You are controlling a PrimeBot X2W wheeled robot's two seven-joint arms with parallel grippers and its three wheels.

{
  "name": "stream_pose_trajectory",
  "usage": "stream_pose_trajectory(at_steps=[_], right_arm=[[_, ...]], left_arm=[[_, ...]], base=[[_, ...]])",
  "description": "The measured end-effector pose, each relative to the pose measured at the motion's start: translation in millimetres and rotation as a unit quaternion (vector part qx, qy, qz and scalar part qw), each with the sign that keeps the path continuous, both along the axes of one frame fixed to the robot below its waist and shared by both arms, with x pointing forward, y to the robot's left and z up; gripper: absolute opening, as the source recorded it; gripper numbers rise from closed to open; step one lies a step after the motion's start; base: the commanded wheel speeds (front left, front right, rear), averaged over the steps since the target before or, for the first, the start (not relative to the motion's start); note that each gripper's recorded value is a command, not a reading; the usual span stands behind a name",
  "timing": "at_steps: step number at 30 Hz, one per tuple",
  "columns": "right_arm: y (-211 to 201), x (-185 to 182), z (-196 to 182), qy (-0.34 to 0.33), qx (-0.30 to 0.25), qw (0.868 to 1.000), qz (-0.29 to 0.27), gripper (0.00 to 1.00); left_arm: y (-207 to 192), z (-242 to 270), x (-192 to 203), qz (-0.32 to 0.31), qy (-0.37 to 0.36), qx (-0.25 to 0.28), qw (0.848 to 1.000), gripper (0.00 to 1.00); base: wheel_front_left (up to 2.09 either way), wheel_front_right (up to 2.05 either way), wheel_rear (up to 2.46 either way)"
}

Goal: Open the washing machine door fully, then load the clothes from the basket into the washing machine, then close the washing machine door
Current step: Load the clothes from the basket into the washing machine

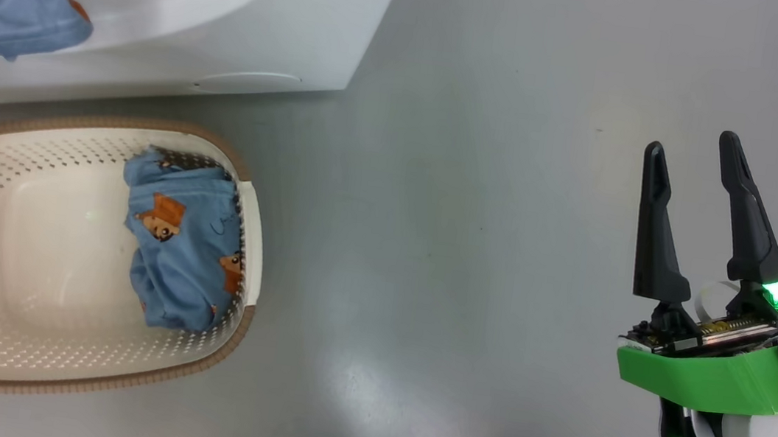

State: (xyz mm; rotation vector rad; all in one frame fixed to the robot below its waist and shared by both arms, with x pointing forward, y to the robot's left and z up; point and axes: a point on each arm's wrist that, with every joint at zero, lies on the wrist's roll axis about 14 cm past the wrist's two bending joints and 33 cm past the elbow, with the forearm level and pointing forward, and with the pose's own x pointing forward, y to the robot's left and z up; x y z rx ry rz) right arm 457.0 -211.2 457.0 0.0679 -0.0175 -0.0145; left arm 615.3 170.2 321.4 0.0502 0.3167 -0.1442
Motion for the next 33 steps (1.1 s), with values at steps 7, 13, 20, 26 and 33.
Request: stream_pose_trajectory(at_steps=[7,13,20,26,33], right_arm=[[-4,-1,-3,0.003,0.011,1.0,-0.009,1.0],[-4,-1,-2,0.002,0.017,1.0,-0.011,1.0],[-3,0,0,-0.003,0.025,1.0,-0.011,1.0],[0,3,3,-0.01,0.03,0.999,-0.006,1.0],[3,3,10,-0.019,0.033,0.999,-0.002,1.0]], left_arm=[[-6,-9,3,-0.008,0.009,0.003,1.0,0.0],[-7,-9,3,-0.01,0.011,0.001,1.0,0.0],[-15,-2,2,-0.014,0.004,-0.014,1.0,0.0],[-25,23,6,-0.025,-0.034,-0.036,0.998,0.0],[-53,58,12,-0.061,-0.08,-0.06,0.993,0.0]], base=[[0.0,0.0,0.0],[0.0,0.0,0.0],[0.0,0.0,0.0],[0.0,0.0,0.0],[0.0,0.0,0.0]])
